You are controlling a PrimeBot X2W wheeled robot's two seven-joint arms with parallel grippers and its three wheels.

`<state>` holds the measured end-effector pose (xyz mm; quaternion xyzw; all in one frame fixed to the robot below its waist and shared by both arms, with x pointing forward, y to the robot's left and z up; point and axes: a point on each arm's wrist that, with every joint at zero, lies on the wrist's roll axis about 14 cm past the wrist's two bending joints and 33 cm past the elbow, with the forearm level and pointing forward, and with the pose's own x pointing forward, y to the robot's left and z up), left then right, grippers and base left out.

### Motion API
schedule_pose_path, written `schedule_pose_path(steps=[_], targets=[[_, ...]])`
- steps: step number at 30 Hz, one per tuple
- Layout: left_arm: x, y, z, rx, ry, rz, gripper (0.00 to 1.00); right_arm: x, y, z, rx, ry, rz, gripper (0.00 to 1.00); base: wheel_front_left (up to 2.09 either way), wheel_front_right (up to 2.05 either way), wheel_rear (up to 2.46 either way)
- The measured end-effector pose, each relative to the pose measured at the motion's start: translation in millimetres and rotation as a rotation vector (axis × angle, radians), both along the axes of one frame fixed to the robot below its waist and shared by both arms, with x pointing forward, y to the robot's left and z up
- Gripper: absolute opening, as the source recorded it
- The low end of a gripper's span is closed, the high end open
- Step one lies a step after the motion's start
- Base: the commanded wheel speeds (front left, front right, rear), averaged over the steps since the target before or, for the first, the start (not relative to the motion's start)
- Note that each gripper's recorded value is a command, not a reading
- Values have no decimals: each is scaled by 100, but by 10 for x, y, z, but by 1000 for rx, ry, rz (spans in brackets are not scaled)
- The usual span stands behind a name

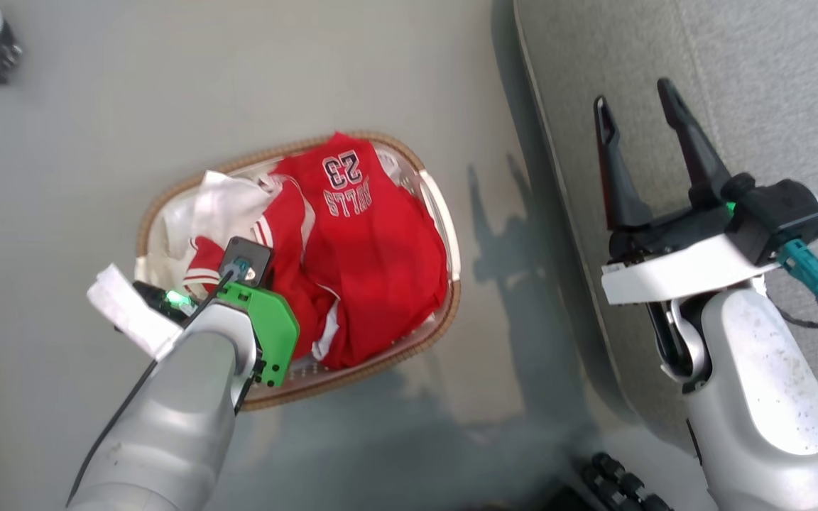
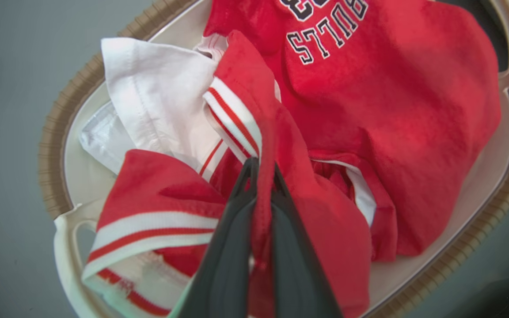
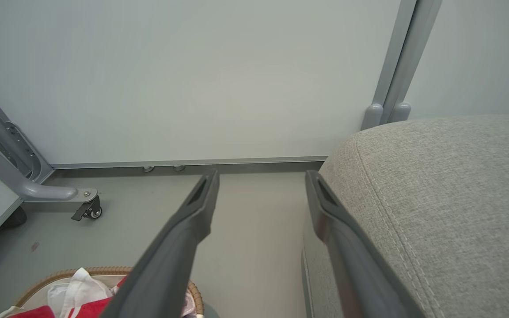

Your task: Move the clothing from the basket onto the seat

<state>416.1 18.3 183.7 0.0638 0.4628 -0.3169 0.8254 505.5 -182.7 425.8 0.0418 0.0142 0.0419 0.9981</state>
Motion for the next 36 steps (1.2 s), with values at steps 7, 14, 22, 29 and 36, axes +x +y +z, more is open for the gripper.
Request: schedule_pose_path(steps=[7,14,22,29,36], targets=[[131,29,524,-103,-154,111,0,-154,72,260,5,-34,12,100,0,0,0],[197,28,1095,-194,-294,197,0,-369,151,455,18,-54,25,100,0,0,0],[233,44,1830,-298,-479,285,0,-641,243,648,36,-79,41,100,0,0,0],[252,58,2543,-401,-659,318,0,-876,347,761,48,-96,66,100,0,0,0],[191,34,3228,-509,-821,320,0,-1079,457,833,59,-108,96,100,0,0,0]])
